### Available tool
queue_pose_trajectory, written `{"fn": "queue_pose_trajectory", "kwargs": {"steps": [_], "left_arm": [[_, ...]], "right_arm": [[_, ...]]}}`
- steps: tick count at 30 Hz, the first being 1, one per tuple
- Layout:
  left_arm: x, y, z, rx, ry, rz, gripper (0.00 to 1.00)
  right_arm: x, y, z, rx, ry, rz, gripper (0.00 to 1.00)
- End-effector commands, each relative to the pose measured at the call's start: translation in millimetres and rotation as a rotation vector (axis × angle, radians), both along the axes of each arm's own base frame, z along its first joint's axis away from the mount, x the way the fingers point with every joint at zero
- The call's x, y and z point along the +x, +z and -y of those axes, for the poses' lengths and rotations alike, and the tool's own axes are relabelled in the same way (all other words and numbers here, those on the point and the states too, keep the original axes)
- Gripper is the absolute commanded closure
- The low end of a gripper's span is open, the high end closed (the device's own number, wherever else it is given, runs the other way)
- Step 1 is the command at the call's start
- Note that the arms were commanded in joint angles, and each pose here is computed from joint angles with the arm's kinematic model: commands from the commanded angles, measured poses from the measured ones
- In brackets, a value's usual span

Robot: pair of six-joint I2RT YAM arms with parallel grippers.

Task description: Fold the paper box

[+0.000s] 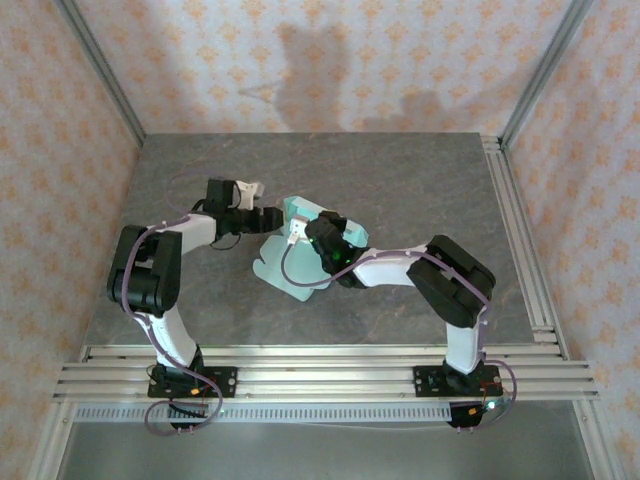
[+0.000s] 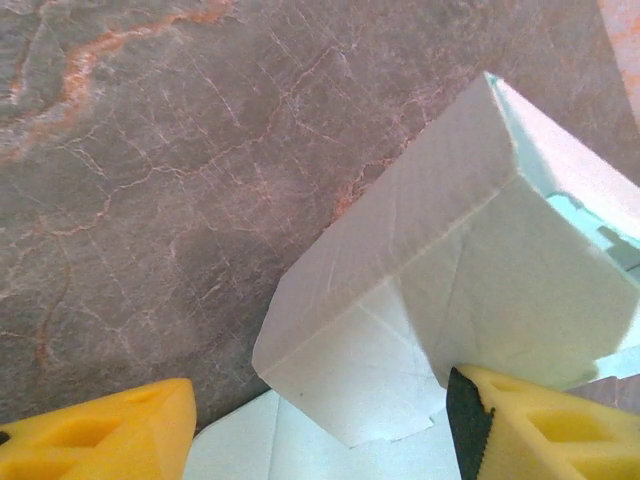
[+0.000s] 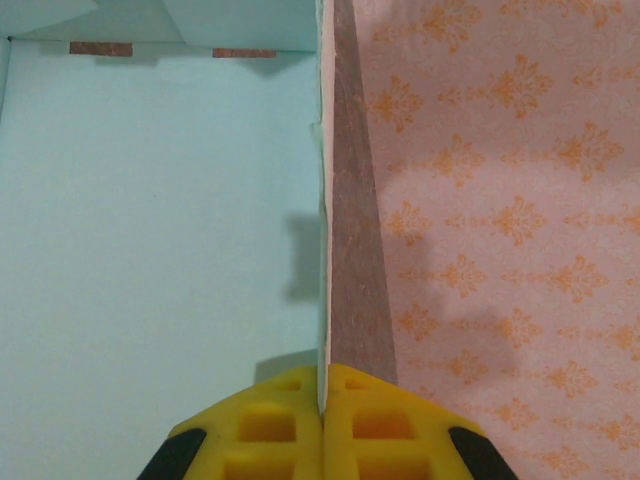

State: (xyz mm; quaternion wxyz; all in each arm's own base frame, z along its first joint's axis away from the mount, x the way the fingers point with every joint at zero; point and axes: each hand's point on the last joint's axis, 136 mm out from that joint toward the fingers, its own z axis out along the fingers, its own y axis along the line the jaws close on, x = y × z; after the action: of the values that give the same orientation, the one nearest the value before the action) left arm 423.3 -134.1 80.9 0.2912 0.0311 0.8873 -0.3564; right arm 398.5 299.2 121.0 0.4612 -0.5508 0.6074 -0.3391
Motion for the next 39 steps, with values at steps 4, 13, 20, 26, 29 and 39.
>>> {"fn": "queue_pose_trajectory", "kwargs": {"steps": [4,13,20,26,29,39], "left_arm": [[23.9,25.6,-19.0,-0.089,0.055,0.079,0.32],[33.1,13.8,-38.0,-0.095,0.142,0.038,0.33],[43.2,-2.3,-42.6,-0.084,0.155,-0.047,0.34],[47.1,-17.4,-36.3,-0.081,0.1,-0.129,0.34],[47.7,-18.3,-32.3,-0.08,0.078,-0.142,0.35],[45.7,-25.8,-3.7,-0.066,-0.041,-0.186,0.35]], "right_arm": [[8.0,0.3,6.4,-0.014,-0.021,0.016,1.0],[17.4,8.5,1.0,-0.072,0.001,0.151,1.0],[16.4,4.2,2.5,-0.092,0.005,0.16,1.0],[16.5,0.7,2.4,-0.113,0.011,0.163,1.0],[19.3,0.6,0.9,-0.126,0.01,0.197,1.0],[19.6,0.3,-2.3,-0.151,-0.005,0.219,1.0]]}}
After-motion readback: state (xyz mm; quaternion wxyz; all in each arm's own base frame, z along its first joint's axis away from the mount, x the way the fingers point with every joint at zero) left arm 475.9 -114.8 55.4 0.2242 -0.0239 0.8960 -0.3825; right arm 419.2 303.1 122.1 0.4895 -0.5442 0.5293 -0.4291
